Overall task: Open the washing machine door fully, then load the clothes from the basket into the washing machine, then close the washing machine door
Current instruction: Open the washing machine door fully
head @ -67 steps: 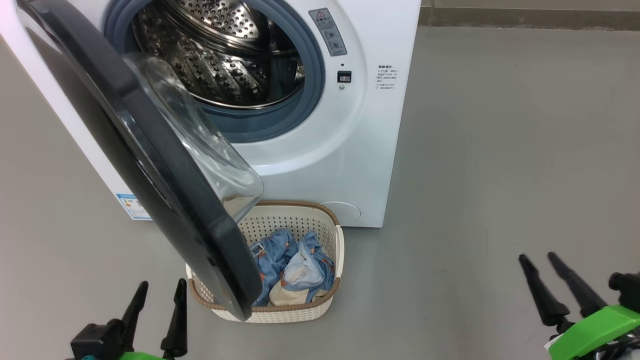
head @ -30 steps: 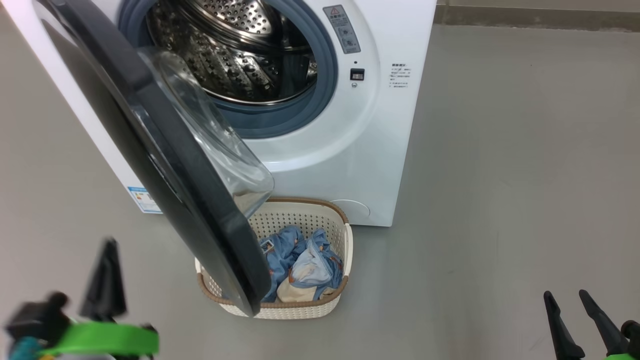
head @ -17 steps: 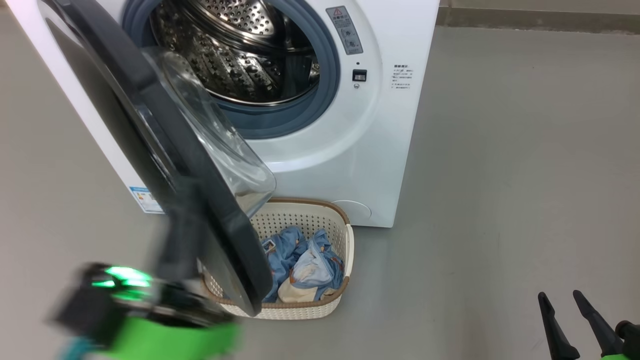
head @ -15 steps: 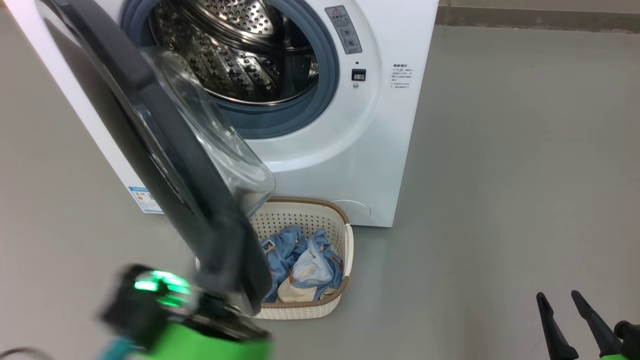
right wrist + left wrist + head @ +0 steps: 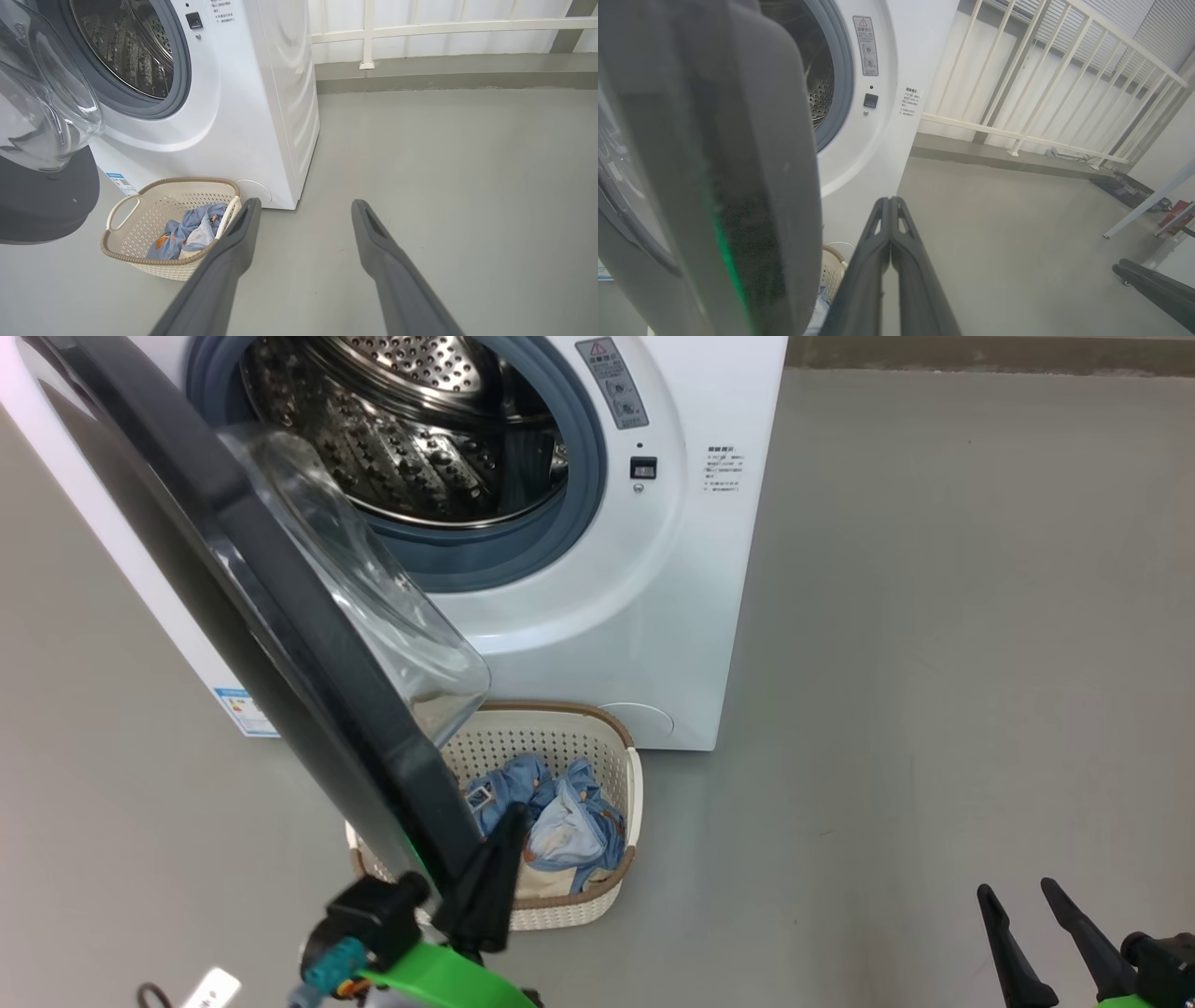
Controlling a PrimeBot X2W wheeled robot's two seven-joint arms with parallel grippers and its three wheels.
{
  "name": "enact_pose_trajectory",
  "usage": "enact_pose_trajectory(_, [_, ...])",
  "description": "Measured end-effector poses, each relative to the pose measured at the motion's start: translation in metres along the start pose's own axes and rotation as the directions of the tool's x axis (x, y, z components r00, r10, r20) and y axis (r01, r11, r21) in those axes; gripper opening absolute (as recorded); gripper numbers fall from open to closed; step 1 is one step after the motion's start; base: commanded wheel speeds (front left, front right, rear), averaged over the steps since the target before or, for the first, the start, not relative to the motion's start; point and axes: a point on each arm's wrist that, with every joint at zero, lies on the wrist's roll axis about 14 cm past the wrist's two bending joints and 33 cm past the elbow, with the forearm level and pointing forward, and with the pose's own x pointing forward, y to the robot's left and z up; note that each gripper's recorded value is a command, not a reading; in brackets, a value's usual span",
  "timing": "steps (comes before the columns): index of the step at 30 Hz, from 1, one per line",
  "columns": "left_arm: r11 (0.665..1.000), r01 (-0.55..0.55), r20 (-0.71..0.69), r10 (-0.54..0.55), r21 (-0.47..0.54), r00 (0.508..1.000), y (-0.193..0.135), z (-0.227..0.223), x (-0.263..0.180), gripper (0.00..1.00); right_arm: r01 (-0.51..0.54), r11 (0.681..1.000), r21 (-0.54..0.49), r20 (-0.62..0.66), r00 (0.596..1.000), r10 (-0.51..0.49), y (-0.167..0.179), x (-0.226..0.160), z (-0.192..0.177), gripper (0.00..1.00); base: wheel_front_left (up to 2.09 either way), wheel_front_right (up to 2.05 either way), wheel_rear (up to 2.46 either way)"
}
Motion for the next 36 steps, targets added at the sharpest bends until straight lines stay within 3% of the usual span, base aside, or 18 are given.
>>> enact_pose_trajectory(8, [0.997,-0.071,-0.015,0.071,0.003,0.997,0.026,-0.004,0.003,0.00,0.002,1.000,0.008,0.005,1.000,-0.002,0.000,0.000,0.001,1.00,0.00,0.00,0.00])
enact_pose_trajectory(18, [0.994,-0.108,0.028,0.108,-0.018,0.994,0.034,0.008,0.000,0.00,-0.008,1.000,0.005,0.013,1.000,0.008,0.003,0.004,0.005,1.00,0.00,0.00,0.00])
enact_pose_trajectory(36, [0.964,-0.266,0.083,0.265,-0.004,0.961,0.073,0.023,-0.039,0.00,-0.095,0.995,0.001,0.006,0.995,0.095,0.030,0.026,0.004,1.00,0.00,0.00,0.00])
